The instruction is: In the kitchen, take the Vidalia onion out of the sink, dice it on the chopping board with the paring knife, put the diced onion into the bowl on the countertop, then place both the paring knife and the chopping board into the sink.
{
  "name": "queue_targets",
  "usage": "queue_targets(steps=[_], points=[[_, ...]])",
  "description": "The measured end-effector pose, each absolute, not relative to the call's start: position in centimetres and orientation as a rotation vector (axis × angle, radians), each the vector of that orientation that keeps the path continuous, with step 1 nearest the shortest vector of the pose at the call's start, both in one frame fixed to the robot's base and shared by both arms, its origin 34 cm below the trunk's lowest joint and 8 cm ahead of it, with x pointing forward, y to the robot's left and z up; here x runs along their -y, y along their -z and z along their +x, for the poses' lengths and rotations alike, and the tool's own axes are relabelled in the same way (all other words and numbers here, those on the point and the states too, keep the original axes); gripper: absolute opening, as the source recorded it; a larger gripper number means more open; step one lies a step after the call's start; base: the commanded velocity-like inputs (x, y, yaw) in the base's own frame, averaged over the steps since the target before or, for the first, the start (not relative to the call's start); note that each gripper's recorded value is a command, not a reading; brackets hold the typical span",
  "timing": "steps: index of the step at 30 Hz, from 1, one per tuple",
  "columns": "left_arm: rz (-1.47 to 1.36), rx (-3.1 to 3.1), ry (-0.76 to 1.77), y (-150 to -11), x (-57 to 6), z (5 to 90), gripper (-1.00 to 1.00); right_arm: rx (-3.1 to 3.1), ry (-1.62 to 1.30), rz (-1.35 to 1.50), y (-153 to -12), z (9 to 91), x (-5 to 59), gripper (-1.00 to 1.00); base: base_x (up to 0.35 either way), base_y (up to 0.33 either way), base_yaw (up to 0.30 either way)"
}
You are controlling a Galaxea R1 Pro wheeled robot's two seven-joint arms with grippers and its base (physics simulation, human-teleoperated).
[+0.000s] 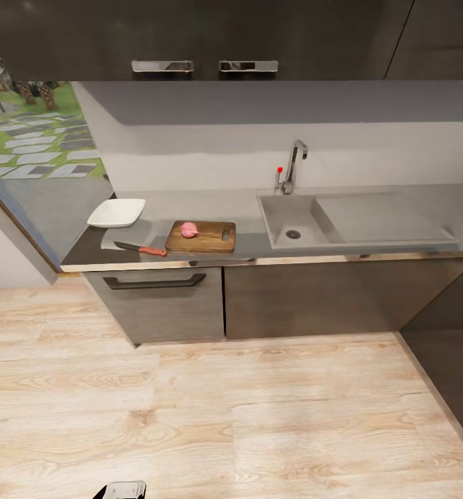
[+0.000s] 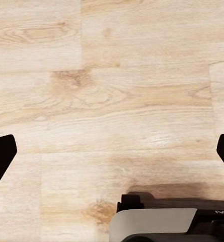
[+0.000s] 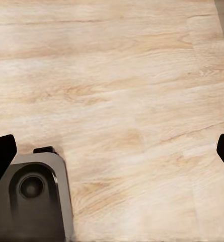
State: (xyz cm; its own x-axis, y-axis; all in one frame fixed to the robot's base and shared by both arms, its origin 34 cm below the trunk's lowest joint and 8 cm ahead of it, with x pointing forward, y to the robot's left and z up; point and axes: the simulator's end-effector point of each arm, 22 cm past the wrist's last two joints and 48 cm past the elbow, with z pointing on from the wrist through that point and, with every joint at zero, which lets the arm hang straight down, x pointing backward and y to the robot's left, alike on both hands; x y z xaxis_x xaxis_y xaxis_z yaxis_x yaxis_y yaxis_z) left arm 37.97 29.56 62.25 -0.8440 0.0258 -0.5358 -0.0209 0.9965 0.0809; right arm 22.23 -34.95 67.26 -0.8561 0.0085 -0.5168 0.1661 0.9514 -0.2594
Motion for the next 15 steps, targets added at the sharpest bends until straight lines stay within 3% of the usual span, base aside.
queue_targets(steps=[15], points=[[0.003, -2.627, -0.112, -61.6, -29.6, 37.0, 1.0, -2.779, 0.442, 0.104, -65.7, 12.9, 34.9, 1.0, 0.0, 0.0, 0.0]])
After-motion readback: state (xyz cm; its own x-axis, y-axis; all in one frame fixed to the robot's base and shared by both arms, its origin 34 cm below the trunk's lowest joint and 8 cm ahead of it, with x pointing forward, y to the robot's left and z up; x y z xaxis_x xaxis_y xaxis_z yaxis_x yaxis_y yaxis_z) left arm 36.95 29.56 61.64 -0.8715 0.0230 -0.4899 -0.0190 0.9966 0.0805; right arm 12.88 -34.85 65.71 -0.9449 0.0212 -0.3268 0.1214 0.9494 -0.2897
